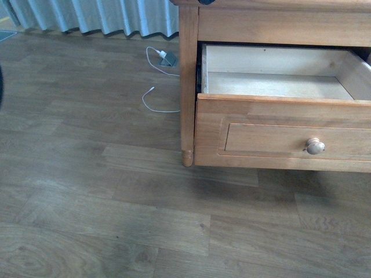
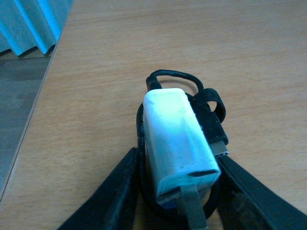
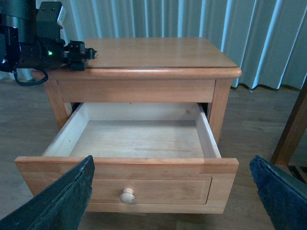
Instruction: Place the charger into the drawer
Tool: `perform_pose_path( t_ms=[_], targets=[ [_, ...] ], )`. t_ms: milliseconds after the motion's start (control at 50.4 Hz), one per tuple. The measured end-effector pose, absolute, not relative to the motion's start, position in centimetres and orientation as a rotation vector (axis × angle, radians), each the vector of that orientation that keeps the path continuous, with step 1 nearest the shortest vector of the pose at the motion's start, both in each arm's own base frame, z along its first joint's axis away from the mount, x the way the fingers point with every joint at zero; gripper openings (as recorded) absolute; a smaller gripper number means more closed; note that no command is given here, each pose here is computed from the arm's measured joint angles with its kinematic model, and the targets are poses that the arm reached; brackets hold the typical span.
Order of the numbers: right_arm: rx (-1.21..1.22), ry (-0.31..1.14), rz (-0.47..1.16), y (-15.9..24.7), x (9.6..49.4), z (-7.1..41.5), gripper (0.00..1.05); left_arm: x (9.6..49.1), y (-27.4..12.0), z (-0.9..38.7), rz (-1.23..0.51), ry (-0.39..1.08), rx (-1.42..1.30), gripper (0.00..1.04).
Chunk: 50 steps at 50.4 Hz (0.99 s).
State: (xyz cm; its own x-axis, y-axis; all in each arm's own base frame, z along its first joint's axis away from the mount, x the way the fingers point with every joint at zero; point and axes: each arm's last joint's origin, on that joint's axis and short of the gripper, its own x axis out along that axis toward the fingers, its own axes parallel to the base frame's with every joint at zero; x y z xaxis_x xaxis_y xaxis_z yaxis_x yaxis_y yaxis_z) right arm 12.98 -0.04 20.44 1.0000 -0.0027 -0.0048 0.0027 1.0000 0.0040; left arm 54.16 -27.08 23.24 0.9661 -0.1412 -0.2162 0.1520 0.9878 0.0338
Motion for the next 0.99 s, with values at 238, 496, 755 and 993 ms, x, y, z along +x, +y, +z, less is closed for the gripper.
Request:
perform_pose_path(
  t_ms=[238, 496, 755, 993],
  targets=[
    [0.004, 0.004, -0.003, 0.0, 13.0, 20.4, 0.97, 53.4, -26.3, 23.5, -0.132, 0.218, 0.041, 0.31],
    [0.004, 0.004, -0.003, 0.0, 13.0, 20.4, 0.97, 49.5, -23.9, 25.6, -0.173, 0.183, -0.017, 0.30],
    [0.004, 0.004, -0.003, 0.0, 13.0, 20.4, 0.97, 43.0, -21.9, 27.9, -0.268, 0.132, -0.082, 0.30],
    [0.004, 0.004, -0.003, 0.0, 13.0, 20.4, 0.97, 38.1, -23.8, 22.5, -0.401, 0.254, -0.057, 0.30]
  ],
)
